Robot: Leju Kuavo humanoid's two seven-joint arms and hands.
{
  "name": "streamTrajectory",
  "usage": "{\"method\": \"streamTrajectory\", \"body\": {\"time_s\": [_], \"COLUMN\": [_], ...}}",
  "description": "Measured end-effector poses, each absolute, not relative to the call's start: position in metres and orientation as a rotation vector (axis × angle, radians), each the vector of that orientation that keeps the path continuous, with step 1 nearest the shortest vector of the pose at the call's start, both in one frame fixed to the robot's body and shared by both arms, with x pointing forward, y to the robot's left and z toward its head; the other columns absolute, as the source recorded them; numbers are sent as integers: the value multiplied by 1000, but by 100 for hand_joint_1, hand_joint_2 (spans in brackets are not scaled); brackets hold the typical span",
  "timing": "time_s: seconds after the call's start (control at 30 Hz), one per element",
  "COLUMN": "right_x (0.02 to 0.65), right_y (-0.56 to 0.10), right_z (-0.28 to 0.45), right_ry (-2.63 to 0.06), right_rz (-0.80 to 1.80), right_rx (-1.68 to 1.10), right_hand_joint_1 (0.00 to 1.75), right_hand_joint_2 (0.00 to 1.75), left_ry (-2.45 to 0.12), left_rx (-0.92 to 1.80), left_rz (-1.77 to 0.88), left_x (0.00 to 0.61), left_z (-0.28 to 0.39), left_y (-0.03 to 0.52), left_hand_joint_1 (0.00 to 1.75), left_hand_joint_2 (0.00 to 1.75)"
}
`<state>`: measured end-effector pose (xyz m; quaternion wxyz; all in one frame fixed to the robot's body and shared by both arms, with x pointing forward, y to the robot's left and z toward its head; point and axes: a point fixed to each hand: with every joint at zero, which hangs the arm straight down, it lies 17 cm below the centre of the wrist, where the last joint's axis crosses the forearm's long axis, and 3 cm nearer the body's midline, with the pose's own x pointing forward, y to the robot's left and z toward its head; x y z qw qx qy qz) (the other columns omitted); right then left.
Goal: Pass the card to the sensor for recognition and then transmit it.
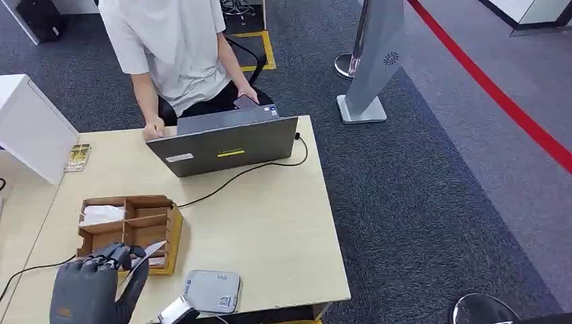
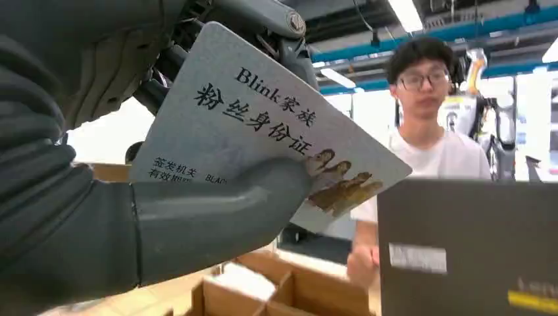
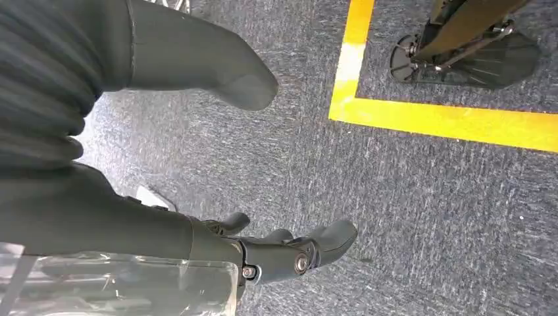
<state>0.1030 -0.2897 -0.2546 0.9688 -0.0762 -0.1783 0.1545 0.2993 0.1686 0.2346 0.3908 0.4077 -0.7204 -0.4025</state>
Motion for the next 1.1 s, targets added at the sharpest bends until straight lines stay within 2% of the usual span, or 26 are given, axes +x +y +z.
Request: {"method": "streamTrajectory", "body": {"time_s": [0.23,1.1], "right_x": [105,108], "right_y": [-289,-284], "right_z": [-254,-253], "right_ry": [-363,-370], "right_rz": [318,378], "right_rx": [-146,-135], "right_hand_joint_1": [0,0], "right_hand_joint_2": [175,175], "left_ry": [-1770,-1588], "left_rx": [925,875], "left_rz": [-1066,-1172], "left_x": [302,316], "left_z": [193,91], "left_y": [151,142], "left_hand_joint_1": [175,175], "left_hand_joint_2": [175,175]}}
